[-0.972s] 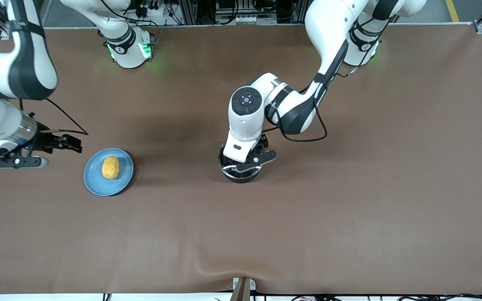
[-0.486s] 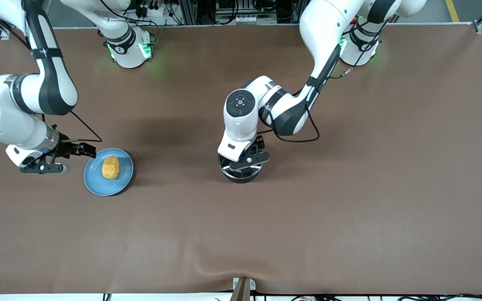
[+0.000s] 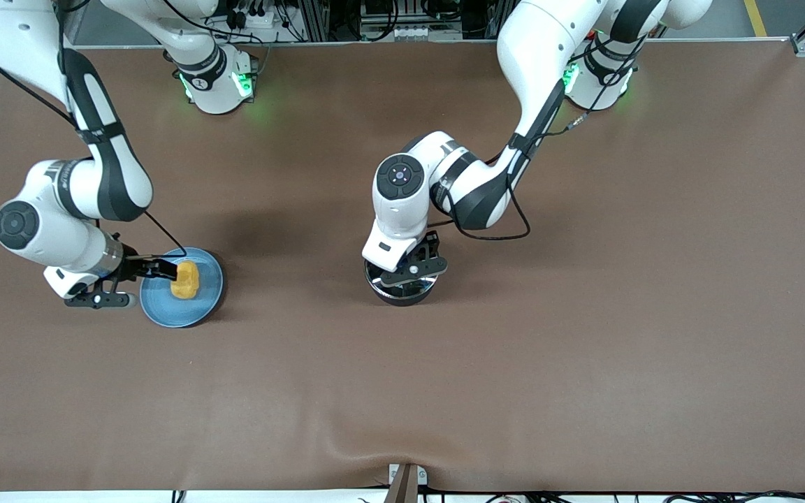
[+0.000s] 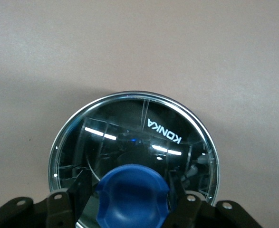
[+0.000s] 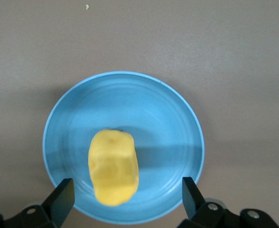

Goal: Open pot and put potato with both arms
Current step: 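Grasp the lid knob with the left gripper while the right gripper grasps the potato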

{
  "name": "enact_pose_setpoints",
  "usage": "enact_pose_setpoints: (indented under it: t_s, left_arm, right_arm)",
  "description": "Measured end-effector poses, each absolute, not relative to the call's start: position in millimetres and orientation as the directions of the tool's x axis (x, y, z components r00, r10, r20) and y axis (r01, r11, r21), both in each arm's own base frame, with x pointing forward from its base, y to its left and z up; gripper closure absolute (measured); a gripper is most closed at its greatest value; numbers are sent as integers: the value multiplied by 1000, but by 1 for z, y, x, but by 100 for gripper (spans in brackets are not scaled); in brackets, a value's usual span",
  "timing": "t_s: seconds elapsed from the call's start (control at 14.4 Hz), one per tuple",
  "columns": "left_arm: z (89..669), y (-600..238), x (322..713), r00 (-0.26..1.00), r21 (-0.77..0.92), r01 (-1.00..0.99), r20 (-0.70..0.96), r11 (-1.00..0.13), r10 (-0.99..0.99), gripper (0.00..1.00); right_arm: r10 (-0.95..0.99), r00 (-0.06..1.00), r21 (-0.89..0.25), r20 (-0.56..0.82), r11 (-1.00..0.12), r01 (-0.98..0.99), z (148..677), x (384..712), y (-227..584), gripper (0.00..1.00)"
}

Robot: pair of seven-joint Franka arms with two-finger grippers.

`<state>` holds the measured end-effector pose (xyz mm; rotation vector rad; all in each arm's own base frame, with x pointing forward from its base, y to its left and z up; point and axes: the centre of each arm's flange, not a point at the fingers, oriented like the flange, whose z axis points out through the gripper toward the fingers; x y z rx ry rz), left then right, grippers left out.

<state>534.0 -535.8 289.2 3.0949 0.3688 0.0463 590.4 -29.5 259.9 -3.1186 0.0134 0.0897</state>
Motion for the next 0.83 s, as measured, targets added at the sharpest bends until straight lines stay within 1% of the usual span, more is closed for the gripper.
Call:
enact_pose_setpoints:
  t_s: [0.07, 0.14, 0.56, 0.69, 0.83]
  left_arm:
    - [290, -537, 534, 973, 33, 229, 28, -973, 230, 34]
    - [290, -538, 533, 974, 34, 222, 29, -974, 223, 39]
    - [301, -540, 536, 980, 49, 193, 40, -980, 195, 39]
    - [324, -536, 543, 976, 73, 207, 57, -976, 211, 39]
    - [363, -524, 552, 967, 98, 235, 80, -967, 243, 39]
  right_arm:
    - [-6, 998, -23, -56, -1000, -8, 252, 591, -28, 0]
    - [-3, 998, -24, -56, -1000, -5, 246, 592, -27, 0]
    - [14, 997, -32, -79, -999, 12, 214, 590, -20, 0]
    - [18, 996, -34, -84, -999, 15, 204, 589, -20, 0]
    - [20, 996, -36, -90, -999, 17, 196, 588, -19, 0]
